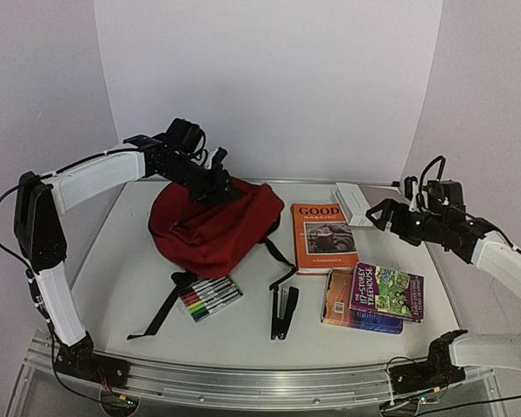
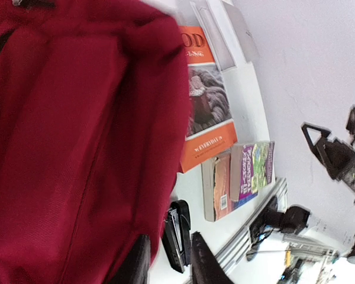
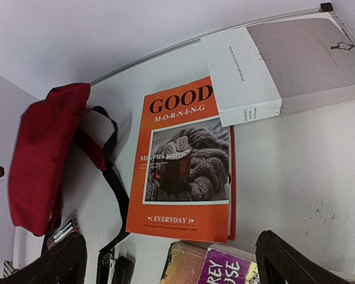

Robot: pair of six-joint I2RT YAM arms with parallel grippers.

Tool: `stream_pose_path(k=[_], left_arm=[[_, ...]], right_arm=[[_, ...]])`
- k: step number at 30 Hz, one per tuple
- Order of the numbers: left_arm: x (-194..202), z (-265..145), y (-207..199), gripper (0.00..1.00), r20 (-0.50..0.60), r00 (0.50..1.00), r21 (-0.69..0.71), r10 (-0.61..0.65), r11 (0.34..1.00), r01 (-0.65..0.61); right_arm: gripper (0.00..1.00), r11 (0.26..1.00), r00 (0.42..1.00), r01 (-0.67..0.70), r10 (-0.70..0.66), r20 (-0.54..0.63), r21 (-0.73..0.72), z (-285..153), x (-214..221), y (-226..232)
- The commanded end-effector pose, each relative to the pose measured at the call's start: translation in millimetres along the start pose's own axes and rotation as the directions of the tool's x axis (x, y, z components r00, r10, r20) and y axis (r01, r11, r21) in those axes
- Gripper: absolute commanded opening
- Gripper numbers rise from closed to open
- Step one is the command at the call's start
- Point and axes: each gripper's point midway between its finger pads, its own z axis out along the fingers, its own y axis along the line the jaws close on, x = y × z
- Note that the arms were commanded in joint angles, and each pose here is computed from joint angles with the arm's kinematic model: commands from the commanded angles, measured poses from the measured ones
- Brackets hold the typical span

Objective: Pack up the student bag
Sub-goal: Move the student bag to the center of the board.

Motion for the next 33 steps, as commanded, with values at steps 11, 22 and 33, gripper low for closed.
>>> stream_pose_path(k=[11, 22, 33], left_arm=[[-7, -112, 105, 0.94, 0.274, 0.945, -0.168, -0.181, 0.958, 0.232], [-3, -126, 236, 1.0, 0.377, 0.84, -0.12, -0.391, 0.878, 0.463], [-11, -83, 267, 1.0, 0.322, 0.819, -0.04, -0.475, 0.857, 0.513]], right_arm=[[0.94, 0.988, 0.995, -0.055, 0.041, -0.095, -0.148, 22, 25, 76], [0.92, 0.94, 0.955, -0.208, 0.135, -0.264, -0.27, 94, 102, 171], [0.83, 0.955, 0.922, -0.201, 0.109, -0.372, -0.219, 174, 160, 205]])
